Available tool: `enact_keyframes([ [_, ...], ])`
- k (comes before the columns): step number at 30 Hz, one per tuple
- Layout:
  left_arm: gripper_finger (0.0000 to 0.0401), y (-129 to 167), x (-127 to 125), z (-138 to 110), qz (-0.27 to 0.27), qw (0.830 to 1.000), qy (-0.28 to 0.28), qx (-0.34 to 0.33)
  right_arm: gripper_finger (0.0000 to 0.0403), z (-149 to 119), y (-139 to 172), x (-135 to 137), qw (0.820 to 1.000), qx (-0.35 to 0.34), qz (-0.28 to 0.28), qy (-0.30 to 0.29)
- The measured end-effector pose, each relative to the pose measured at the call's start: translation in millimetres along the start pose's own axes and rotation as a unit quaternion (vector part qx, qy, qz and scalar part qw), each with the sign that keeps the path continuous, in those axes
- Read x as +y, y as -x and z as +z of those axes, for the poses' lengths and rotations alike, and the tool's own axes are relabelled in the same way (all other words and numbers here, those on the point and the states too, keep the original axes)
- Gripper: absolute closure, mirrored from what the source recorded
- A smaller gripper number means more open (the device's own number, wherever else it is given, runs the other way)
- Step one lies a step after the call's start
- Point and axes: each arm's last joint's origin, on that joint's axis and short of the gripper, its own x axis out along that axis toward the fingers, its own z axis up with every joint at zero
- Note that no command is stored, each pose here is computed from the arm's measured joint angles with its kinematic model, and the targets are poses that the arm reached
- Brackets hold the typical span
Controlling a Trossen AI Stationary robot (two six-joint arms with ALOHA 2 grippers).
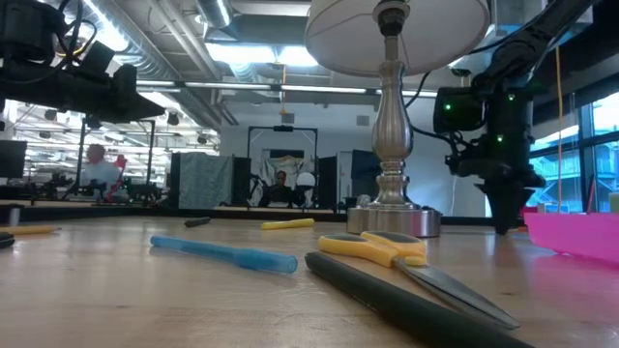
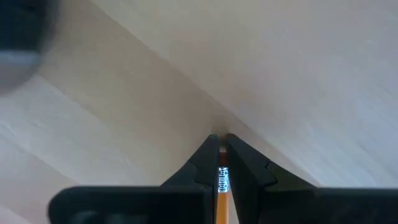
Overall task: Pick & place school supplies into a supply box
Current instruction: Put the yellow pencil into the supply box
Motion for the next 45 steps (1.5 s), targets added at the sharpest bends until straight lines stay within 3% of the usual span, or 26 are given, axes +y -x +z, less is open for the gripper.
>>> enact_keyframes([
  [10,0.0395,0,0,0,-0.001,1.0,0.0,0.0,0.037,0,1,0,0.999,0.0,-0.003,-0.038],
  [28,0.0395,0,0,0,-0.001,1.0,0.0,0.0,0.037,-3,3,7,0.988,0.061,0.12,-0.077],
  [39,0.0395,0,0,0,-0.002,1.0,0.0,0.0,0.037,-10,25,9,0.981,0.042,0.167,-0.09],
  [45,0.0395,0,0,0,-0.001,1.0,0.0,0.0,0.037,-27,31,17,0.977,0.092,0.154,-0.117],
])
